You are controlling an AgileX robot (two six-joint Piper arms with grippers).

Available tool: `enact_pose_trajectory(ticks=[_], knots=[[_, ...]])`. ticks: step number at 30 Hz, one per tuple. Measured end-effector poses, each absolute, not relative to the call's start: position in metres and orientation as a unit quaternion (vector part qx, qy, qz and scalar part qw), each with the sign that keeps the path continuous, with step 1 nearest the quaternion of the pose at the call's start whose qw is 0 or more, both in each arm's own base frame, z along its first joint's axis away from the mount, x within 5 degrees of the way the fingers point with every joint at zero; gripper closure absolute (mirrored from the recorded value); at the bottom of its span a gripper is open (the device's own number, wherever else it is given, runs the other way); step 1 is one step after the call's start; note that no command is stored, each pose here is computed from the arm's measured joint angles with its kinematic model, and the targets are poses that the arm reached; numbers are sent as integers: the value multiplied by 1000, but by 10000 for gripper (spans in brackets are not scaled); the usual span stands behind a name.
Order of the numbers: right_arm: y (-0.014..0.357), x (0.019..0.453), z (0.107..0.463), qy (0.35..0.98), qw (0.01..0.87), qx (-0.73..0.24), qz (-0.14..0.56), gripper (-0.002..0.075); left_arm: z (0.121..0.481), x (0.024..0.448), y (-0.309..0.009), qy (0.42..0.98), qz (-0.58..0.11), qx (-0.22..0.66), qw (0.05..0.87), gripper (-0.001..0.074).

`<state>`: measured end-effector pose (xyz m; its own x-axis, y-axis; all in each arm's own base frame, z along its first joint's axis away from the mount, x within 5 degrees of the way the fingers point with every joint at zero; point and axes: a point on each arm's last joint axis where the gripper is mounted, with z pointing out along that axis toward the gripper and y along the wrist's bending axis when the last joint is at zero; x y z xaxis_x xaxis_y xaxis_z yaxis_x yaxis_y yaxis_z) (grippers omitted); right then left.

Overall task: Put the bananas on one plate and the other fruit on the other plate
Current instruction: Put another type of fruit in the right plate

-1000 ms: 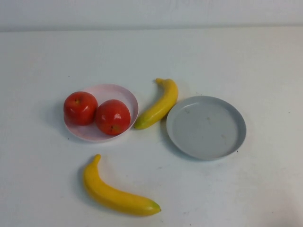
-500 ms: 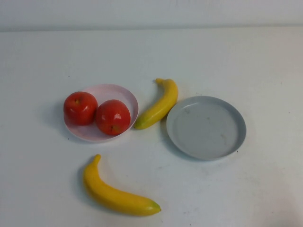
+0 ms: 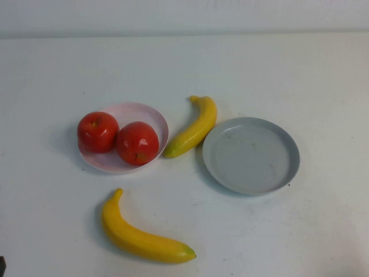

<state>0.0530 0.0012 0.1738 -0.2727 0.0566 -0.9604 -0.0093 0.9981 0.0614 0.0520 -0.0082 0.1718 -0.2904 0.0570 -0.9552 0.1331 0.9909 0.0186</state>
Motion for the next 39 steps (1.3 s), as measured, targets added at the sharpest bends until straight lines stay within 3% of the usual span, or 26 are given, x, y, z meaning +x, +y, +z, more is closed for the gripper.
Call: enact_pose_trajectory(ticks=[22, 35, 39], knots=[[1, 54, 176, 788, 615, 12, 25, 743, 172, 52, -8, 803, -32, 59, 592, 735], [3, 56, 203, 671, 698, 157, 195, 743, 172, 52, -8, 803, -32, 59, 592, 735], [7, 55, 203, 678, 652, 208, 268, 743, 172, 52, -8, 803, -32, 59, 592, 735]])
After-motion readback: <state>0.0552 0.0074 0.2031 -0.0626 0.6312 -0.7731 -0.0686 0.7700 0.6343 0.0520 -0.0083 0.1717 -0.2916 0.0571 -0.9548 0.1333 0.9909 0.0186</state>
